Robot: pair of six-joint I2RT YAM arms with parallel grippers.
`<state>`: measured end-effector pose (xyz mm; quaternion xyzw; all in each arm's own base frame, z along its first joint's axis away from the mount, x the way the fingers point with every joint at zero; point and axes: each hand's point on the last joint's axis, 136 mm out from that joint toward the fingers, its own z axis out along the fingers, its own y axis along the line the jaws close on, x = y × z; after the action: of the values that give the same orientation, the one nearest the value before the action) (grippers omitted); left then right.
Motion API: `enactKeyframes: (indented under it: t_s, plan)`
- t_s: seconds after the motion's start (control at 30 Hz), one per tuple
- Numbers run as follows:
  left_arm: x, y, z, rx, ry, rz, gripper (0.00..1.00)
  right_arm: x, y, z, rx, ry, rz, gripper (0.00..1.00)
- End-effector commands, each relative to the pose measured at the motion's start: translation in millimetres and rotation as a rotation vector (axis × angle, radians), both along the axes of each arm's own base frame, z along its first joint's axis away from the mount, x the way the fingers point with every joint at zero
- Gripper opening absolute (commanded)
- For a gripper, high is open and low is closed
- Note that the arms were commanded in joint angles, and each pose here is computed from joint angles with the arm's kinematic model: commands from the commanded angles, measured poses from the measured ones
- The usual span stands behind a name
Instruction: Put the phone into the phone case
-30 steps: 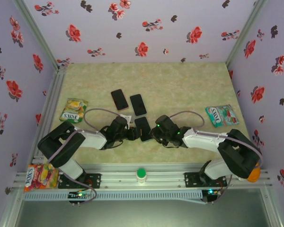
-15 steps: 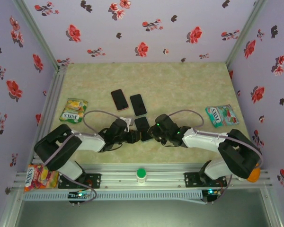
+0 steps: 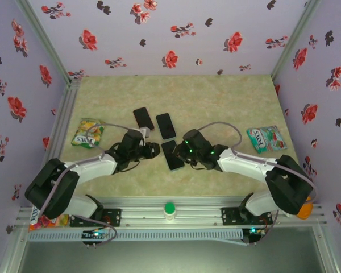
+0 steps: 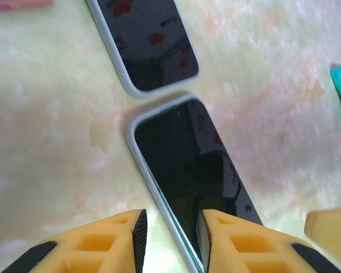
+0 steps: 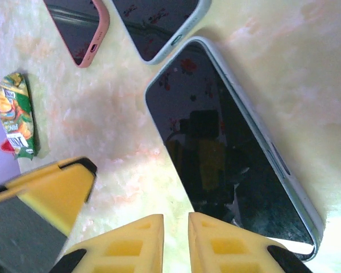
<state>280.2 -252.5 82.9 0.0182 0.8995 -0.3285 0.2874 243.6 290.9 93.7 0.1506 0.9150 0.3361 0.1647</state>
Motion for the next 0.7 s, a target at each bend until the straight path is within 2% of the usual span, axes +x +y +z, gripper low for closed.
enactKeyframes:
  t_s: [0.0, 0.33, 0.67]
  plan:
    - [15.6, 4.0, -1.1, 0.022, 0.002, 0.0, 0.33, -2.8, -4.7, -7.3, -0.081, 0.001, 0.046, 0.18]
    - [54.7, -3.1, -12.8, -0.035, 0.004, 0.006, 0.3, -34.7, 15.7, -20.9, -0.132, 0.035, 0.17, 0.09]
    - [66.9, -9.0, -19.4, -0.059, -0.003, -0.001, 0.3, -46.6, 33.3, -38.1, -0.136, 0.083, 0.219, 0.04]
